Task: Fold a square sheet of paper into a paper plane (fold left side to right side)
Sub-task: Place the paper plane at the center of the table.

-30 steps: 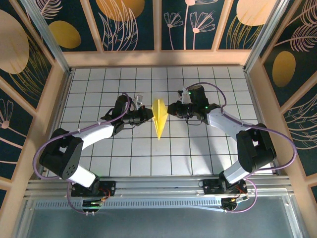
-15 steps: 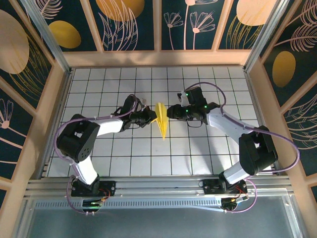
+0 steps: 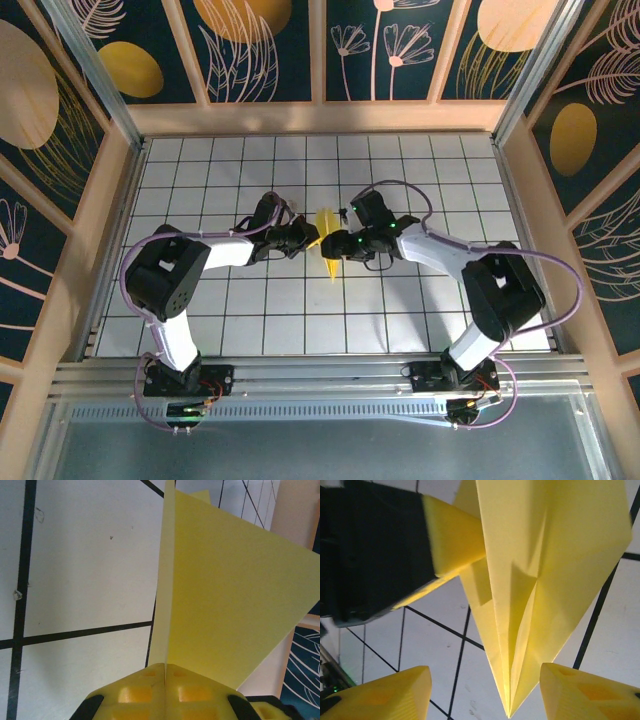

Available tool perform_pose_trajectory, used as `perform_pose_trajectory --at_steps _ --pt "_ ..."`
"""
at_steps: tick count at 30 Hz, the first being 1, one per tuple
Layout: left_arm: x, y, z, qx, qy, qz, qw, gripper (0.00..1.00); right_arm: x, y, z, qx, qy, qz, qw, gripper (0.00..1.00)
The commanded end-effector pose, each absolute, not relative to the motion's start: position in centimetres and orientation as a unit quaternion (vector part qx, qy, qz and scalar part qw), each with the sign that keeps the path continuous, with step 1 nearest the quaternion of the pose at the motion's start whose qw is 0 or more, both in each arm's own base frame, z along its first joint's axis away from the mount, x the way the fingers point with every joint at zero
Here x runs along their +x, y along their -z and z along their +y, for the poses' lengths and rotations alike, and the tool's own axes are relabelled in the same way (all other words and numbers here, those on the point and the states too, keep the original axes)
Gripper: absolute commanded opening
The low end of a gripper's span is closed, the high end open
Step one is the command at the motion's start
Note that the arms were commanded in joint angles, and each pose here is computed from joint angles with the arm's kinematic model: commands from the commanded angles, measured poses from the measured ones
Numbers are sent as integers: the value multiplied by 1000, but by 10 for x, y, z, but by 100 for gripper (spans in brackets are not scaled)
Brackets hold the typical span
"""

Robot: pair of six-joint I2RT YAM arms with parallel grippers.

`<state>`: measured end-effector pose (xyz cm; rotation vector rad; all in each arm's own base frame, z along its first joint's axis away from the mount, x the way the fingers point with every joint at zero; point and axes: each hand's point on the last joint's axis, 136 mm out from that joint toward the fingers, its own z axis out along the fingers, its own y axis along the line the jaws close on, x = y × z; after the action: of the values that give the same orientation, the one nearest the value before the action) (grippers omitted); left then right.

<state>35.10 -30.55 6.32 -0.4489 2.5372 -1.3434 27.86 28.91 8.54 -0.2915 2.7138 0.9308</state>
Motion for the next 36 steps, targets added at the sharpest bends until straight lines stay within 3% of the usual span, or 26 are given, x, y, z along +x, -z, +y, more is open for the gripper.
perform_pose_trajectory --at_steps 1,19,36 --pt "356 -69 -312 -160 468 861 120 0 284 -83 294 -111 -302 937 138 60" --pt "353 -63 -312 -158 464 864 114 0 293 -62 290 -118 -239 954 140 50" --pt "349 -54 -311 -161 456 868 108 0 295 -53 287 -114 -219 960 135 23"
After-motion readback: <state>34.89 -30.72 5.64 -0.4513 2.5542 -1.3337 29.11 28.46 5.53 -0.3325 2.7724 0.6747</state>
